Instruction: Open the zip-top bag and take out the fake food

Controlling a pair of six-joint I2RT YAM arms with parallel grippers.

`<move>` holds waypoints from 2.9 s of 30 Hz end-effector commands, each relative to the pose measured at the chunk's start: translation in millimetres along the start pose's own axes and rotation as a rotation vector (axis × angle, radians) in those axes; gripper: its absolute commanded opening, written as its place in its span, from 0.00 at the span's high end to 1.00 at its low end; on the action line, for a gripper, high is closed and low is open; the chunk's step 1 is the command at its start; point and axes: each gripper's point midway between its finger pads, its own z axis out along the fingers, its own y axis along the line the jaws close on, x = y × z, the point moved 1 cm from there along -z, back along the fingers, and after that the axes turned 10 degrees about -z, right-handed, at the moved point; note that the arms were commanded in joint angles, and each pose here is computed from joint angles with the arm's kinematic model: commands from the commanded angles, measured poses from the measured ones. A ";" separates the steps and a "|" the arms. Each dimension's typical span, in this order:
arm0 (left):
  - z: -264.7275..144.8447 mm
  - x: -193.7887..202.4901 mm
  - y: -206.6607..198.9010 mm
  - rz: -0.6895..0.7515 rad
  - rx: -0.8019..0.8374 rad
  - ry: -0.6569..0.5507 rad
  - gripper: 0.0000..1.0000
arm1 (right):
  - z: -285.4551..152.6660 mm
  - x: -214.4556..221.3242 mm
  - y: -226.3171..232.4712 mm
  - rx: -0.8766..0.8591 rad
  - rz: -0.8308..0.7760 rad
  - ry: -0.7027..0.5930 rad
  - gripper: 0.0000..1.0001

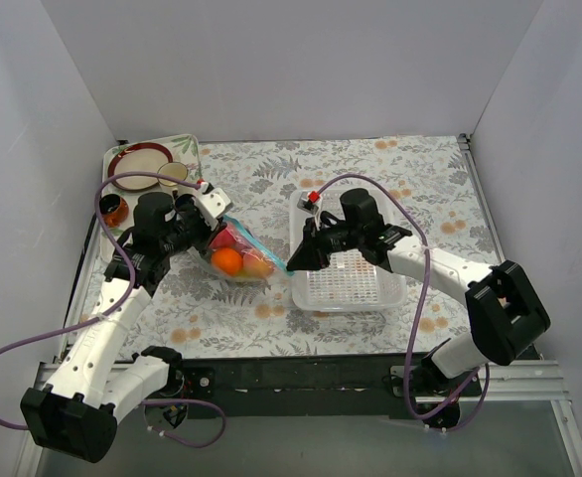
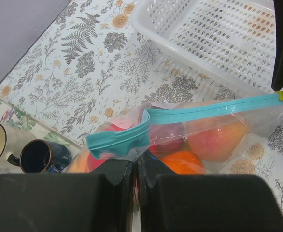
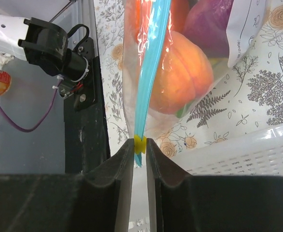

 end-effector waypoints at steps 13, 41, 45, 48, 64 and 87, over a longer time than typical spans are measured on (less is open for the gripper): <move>-9.1 -28.4 0.5 0.012 0.002 -0.069 1.00 | 10.2 -18.3 3.3 -0.032 -0.027 -0.013 0.62; -7.7 -66.0 -56.4 0.045 0.445 -0.141 0.02 | 16.6 -106.6 4.1 0.114 -0.308 0.001 0.99; 10.2 -53.8 -48.7 0.100 0.456 -0.118 0.02 | 14.2 -111.4 11.0 0.113 -0.338 0.028 0.99; 19.0 -46.6 -44.1 0.171 0.468 -0.104 0.02 | 7.8 -115.4 13.4 0.138 -0.366 0.030 0.99; 22.0 -51.9 -51.3 0.208 0.555 -0.121 0.02 | -18.0 -147.0 6.4 0.333 -0.617 0.007 0.99; 1.3 -72.5 -73.1 0.190 0.641 -0.158 0.02 | 21.3 -113.9 30.1 0.185 -0.773 0.162 0.99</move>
